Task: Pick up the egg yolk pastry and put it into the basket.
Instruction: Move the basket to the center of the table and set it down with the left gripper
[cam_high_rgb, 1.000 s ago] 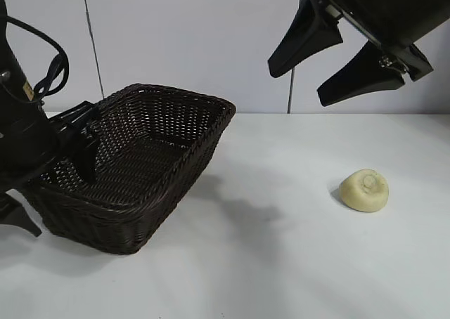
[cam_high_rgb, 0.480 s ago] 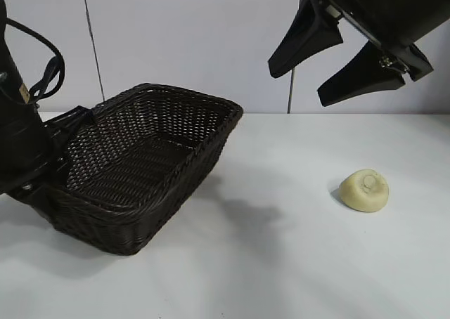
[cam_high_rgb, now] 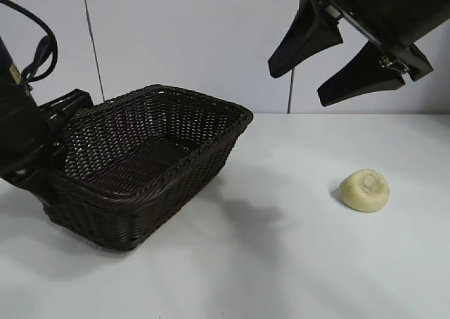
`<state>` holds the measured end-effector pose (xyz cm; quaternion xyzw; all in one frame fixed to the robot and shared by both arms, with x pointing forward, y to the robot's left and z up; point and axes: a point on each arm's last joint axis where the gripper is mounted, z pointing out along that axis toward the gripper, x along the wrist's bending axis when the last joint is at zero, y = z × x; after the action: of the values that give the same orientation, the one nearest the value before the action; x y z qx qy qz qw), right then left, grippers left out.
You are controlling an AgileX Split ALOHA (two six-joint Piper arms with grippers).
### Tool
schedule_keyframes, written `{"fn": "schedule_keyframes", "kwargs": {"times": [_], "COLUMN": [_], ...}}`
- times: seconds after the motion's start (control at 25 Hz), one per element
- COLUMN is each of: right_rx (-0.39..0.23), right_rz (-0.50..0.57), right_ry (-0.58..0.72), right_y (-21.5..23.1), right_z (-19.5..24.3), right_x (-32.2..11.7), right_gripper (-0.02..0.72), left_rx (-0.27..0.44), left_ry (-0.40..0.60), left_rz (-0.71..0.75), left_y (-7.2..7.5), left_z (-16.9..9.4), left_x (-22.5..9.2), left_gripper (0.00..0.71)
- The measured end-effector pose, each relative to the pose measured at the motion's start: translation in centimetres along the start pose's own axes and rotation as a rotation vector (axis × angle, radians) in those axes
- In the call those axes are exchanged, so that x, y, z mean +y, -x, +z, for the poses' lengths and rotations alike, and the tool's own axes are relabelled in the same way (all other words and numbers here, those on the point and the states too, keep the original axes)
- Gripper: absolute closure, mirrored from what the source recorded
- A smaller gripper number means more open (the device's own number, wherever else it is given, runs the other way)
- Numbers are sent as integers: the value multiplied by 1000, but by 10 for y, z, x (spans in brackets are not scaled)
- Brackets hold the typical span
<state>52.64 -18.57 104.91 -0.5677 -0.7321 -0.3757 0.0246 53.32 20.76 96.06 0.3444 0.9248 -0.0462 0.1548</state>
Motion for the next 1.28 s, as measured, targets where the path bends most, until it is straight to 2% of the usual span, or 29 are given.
{"fn": "schedule_keyframes", "kwargs": {"times": [0.24, 0.4, 0.6, 0.72, 0.92, 1.0, 1.16, 1.28], "right_rx": [0, 0, 4, 8, 9, 9, 9, 9], "right_rz": [-1, -1, 2, 3, 3, 3, 3, 3], "right_ry": [-1, -1, -9, -17, -19, -19, -19, -19], "right_y": [0, 0, 0, -1, -1, -1, -1, -1], "right_z": [0, 0, 0, 0, 0, 0, 0, 0], "right_x": [0, 0, -1, -2, -2, -2, -2, -2], "right_gripper": [167, 167, 167, 167, 167, 167, 167, 167], "left_rx": [-91, -109, -118, -110, -74, -85, -115, -107], "left_ry": [-54, -48, 0, -8, -108, -147, -192, -207], "left_rz": [245, 438, 609, 693, 848, 889, 905, 900], "left_y": [11, 21, 35, 44, 61, 69, 78, 78], "left_z": [-11, -23, -39, -43, -24, -17, -3, 6], "left_x": [9, 14, 22, 26, 34, 36, 38, 39], "left_gripper": [611, 611, 611, 611, 611, 611, 611, 611]}}
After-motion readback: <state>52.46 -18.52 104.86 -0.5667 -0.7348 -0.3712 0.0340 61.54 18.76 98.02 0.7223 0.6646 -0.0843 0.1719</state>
